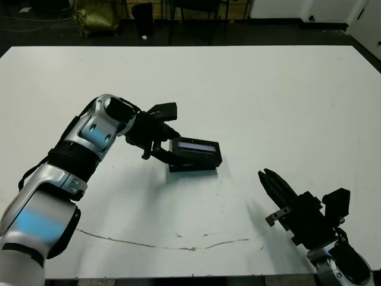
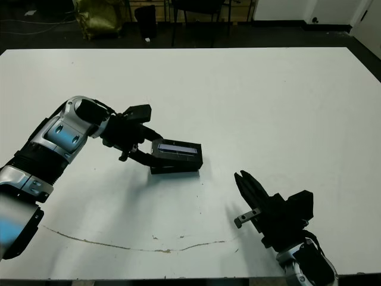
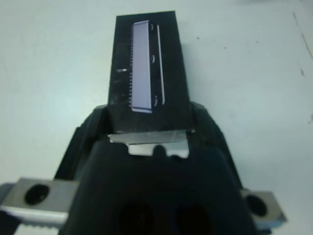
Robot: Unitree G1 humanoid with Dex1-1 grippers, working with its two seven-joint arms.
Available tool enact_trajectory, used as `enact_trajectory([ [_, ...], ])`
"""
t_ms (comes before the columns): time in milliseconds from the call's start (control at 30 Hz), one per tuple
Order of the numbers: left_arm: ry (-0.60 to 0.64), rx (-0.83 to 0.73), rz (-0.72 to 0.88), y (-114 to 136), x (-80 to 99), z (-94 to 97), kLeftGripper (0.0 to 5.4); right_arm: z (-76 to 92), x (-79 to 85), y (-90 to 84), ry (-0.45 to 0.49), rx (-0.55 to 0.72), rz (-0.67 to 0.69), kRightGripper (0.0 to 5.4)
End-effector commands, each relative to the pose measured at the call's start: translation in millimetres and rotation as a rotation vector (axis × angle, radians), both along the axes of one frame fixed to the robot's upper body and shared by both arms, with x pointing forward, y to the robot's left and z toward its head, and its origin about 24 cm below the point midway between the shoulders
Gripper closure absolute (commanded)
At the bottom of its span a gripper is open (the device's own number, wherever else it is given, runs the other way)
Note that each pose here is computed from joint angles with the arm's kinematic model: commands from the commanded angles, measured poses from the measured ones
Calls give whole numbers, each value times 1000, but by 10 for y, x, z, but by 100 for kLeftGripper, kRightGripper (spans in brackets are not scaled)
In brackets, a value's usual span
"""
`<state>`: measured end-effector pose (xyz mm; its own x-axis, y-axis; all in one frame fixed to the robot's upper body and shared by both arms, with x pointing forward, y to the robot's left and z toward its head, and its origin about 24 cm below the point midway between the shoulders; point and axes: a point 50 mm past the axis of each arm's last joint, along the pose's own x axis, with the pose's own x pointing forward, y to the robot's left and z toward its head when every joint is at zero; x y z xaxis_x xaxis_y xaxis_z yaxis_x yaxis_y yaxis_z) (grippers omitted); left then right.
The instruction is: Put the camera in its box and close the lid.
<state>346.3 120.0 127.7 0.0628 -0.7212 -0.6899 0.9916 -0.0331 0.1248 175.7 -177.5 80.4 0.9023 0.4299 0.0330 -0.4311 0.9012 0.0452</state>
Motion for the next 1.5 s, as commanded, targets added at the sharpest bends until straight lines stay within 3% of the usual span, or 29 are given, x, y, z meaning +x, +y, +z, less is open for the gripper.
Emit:
enact_trajectory([
  [33,51,51,20,86,-37,-146,307,43,-50,11,36,4,-12,540],
  [700,127,74,64,198,-112,-377,314,158,-126,62,83,31,-32,540],
  [933,157,83,95,299,-141,-420,314,168,-126,72,58,41,-22,540],
  [1500,155,122,107,414,-227,-580,314,186,-140,52,83,35,-31,540],
])
